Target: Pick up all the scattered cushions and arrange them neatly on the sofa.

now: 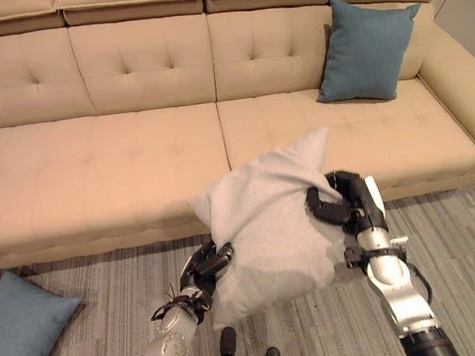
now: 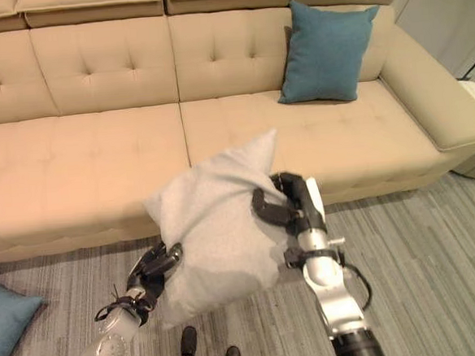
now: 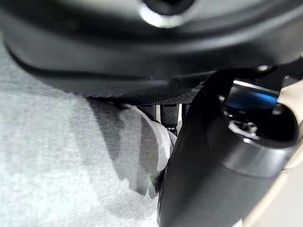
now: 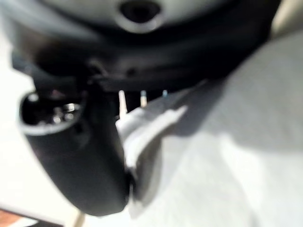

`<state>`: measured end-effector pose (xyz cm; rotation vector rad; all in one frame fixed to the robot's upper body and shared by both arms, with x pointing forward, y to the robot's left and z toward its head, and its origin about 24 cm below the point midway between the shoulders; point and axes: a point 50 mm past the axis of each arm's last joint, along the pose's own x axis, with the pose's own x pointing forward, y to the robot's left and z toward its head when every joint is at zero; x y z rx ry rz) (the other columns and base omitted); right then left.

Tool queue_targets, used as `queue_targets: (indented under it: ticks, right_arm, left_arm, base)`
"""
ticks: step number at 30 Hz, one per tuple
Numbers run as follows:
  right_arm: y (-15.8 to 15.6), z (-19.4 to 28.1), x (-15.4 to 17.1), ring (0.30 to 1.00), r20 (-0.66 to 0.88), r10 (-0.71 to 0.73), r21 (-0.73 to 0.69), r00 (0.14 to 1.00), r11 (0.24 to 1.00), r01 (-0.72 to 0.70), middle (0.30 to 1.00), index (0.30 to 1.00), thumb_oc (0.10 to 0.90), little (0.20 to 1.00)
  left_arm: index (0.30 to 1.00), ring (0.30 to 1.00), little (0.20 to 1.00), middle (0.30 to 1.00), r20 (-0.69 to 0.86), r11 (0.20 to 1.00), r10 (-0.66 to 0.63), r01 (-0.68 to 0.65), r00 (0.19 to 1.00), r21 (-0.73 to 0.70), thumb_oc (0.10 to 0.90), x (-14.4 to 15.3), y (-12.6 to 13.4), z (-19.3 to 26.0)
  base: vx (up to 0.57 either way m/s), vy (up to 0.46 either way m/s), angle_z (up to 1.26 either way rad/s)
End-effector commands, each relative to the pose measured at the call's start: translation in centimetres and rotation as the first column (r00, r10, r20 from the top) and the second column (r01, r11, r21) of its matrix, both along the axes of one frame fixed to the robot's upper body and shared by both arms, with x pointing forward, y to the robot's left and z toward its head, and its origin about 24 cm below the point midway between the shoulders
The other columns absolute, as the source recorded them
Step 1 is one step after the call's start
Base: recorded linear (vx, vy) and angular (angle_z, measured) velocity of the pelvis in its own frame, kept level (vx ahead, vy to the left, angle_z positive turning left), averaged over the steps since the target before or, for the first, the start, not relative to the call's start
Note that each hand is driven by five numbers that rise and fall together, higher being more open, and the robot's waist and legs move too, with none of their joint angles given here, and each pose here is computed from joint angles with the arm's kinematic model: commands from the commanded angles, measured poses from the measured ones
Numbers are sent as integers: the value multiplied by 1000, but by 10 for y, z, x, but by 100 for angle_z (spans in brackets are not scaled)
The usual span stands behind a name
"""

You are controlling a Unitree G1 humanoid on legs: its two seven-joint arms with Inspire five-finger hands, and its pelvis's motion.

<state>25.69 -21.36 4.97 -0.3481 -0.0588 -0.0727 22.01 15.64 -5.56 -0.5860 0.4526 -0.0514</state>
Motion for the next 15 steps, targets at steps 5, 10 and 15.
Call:
queue_targets:
  ticks: [5, 10, 15]
  right_arm:
    - [-5, 5, -18, 300, 100, 33, 48, 994, 998, -38, 300, 300, 400, 300]
    - [-10, -3, -20, 300, 65, 29, 51, 997, 998, -32, 300, 300, 400, 300]
    - [-8, 0, -12, 300, 61, 54, 56, 997, 997, -57, 300, 300, 400, 300]
  left_arm:
    - [300, 300, 300, 300, 250, 988, -140, 153, 958, -35, 400, 19, -23, 30]
    - [300, 300, 300, 300, 239, 989, -136, 146, 961, -27, 400, 16, -20, 27]
    - [300, 300, 300, 300, 229, 986, -157, 164, 961, -12, 400, 18, -26, 24]
  base:
    - [-42, -85, 2]
    - [-74, -101, 2]
    - [44, 13, 4]
